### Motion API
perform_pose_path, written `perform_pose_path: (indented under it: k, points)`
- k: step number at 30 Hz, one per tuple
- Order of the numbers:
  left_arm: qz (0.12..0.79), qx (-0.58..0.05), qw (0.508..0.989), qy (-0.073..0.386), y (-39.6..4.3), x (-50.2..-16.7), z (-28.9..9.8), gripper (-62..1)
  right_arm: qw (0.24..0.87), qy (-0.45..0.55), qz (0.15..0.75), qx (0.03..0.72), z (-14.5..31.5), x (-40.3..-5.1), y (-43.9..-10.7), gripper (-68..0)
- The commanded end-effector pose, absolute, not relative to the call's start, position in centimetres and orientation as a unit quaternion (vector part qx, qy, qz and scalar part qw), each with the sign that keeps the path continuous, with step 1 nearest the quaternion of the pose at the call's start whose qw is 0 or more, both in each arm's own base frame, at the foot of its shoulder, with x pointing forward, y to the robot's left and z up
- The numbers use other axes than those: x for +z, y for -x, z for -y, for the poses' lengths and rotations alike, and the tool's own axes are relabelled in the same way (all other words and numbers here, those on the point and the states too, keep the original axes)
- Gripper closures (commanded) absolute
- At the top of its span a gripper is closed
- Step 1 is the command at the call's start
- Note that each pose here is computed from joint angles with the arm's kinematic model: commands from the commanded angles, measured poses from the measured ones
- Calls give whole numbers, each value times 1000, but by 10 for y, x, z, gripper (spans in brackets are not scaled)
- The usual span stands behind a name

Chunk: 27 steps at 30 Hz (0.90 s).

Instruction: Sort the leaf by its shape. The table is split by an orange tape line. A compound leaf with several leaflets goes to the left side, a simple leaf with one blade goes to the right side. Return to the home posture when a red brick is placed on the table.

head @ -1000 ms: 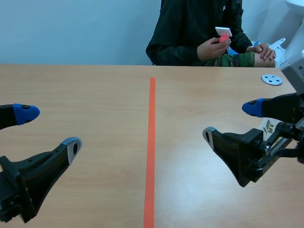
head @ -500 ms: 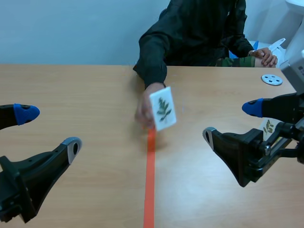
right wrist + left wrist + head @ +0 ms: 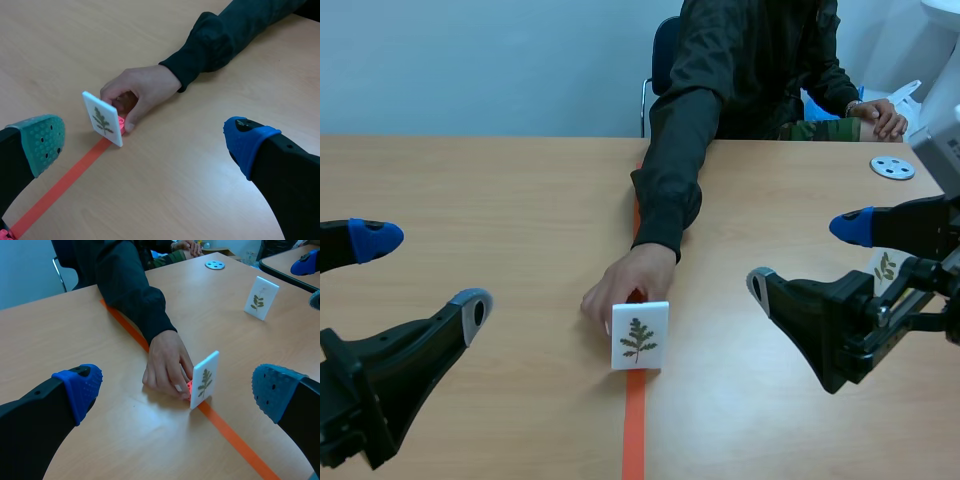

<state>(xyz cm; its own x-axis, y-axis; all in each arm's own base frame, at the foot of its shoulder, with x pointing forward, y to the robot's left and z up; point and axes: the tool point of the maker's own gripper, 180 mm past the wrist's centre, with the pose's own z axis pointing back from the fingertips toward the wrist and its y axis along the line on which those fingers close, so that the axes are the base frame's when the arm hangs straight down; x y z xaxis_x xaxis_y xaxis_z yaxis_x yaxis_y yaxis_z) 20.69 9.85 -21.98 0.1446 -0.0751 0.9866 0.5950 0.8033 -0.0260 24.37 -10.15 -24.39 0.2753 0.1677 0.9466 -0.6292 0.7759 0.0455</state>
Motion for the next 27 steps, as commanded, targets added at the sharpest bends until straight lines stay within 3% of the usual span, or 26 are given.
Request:
perform_pose_path:
  k: [1, 20, 27]
  points:
    - [622, -225, 718, 217, -208, -213, -96, -623, 758, -215, 559, 258, 102, -233, -249, -679]
    - [621, -226, 719, 216, -208, -214, -96, -623, 765, -210, 550, 262, 104, -239, -247, -679]
    - [620, -226, 719, 216, -208, -214, -96, -623, 762, -234, 525, 298, 84, -253, -233, -679]
